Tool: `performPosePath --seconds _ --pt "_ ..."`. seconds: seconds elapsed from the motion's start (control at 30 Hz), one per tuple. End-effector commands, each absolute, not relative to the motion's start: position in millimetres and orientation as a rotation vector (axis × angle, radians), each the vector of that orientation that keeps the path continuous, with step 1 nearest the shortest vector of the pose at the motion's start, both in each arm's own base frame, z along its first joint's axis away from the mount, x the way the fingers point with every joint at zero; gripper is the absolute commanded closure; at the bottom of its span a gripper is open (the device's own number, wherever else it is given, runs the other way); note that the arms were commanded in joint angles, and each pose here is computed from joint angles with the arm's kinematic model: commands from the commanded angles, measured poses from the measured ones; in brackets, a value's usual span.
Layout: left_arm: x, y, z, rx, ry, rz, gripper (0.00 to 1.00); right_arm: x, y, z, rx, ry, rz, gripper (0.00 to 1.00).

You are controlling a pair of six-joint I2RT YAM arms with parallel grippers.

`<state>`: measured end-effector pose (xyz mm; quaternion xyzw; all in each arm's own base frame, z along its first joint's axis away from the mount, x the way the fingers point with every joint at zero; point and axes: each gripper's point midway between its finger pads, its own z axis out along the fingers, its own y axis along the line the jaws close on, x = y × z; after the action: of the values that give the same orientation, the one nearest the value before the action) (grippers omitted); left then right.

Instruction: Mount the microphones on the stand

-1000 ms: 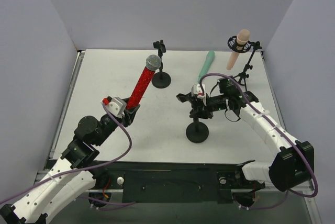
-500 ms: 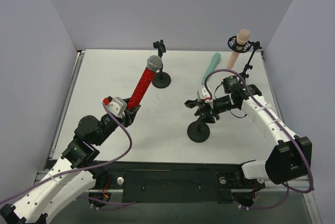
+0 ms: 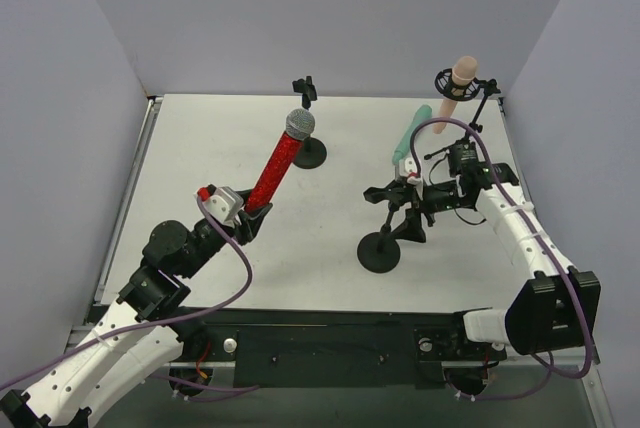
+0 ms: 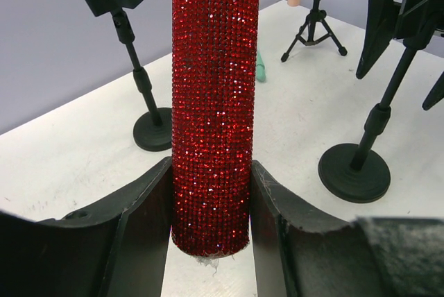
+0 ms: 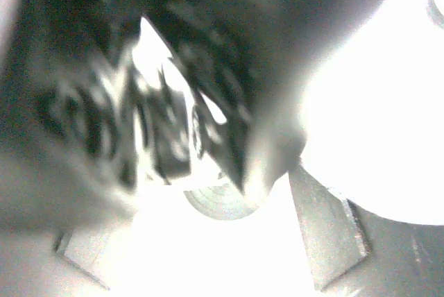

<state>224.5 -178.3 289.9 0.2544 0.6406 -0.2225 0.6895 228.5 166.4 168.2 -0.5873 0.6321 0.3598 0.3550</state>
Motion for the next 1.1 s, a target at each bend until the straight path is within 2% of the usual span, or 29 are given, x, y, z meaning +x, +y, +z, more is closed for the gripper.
performPosePath --seconds 0.0,0.27,0.47,0.6,1.07 --pt "218.2 -185.4 318.2 0.546 1.334 -0.578 1.00 232.6 154.3 183.2 -1.404 1.723 0.889 0.17" --pt "199.0 -213.3 336.4 0.529 1.239 -0.836 1.00 242.0 116.1 213.0 -1.192 1.851 0.744 0.04" --pt "198.5 -231.2 328.4 0.470 1.221 -0.904 1.00 213.7 108.5 240.3 -1.231 1.855 0.696 0.02" --pt "193.9 -242.6 320.3 0.506 1.234 -0.896 1.00 189.2 126.4 255.5 -1.422 1.829 0.696 0.02" --pt "189.2 -240.4 314.9 0.511 1.247 -0.897 1.00 208.9 138.6 270.9 -1.509 1.796 0.643 0.02"
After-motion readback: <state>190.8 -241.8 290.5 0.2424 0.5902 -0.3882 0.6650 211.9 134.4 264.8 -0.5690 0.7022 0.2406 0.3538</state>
